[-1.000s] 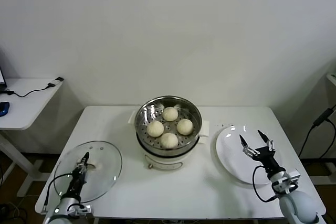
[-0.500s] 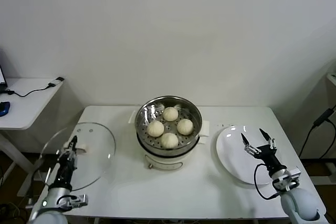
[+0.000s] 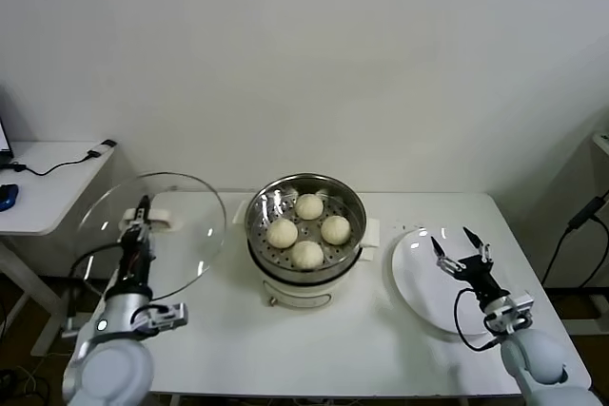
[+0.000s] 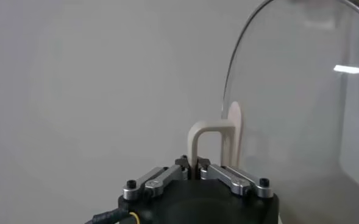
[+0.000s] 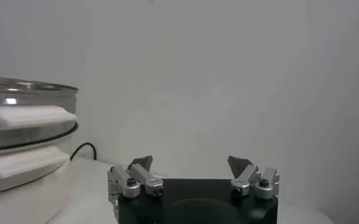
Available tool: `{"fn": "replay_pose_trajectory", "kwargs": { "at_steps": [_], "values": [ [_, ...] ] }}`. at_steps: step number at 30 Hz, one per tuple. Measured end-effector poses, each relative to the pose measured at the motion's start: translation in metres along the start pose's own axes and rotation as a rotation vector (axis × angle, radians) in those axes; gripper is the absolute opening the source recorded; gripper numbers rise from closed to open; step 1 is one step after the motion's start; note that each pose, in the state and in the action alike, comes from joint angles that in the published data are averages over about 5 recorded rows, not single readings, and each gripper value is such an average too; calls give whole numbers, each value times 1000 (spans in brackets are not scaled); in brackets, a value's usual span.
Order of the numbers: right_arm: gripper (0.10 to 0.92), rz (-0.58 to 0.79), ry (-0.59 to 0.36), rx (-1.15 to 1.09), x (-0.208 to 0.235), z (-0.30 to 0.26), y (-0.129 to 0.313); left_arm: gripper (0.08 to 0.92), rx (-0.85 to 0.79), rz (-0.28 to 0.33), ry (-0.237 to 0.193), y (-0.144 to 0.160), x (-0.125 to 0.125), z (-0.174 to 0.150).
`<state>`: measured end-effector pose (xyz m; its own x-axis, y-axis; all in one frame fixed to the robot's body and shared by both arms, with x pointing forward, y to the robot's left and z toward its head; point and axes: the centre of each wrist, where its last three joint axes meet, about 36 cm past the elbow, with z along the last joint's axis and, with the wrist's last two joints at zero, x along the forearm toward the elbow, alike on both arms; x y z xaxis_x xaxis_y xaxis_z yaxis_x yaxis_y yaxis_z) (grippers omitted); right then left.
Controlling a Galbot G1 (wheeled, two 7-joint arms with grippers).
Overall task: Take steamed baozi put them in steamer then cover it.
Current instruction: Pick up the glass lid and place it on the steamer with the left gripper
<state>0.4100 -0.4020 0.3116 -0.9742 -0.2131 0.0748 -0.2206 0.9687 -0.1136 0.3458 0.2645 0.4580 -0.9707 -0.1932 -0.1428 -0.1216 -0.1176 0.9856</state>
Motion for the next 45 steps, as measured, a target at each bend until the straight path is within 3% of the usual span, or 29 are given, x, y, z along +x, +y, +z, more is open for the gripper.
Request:
{"fn": "replay_pose_trajectory", "kwargs": {
  "at_steps": [11,29,36,45],
  "values": [
    [823,-1,12,8,-13,7,-2,147,46,58,-48,33,-18,-82],
    [823,36,24,19,-1,15,-22,147,144,125,-135,32,-27,-224],
    [823,49,23,21,1,16,-27,147,165,156,-138,28,-31,-259],
    [823,57,26,22,4,19,-32,147,152,180,-123,14,-40,-278]
  ]
}}
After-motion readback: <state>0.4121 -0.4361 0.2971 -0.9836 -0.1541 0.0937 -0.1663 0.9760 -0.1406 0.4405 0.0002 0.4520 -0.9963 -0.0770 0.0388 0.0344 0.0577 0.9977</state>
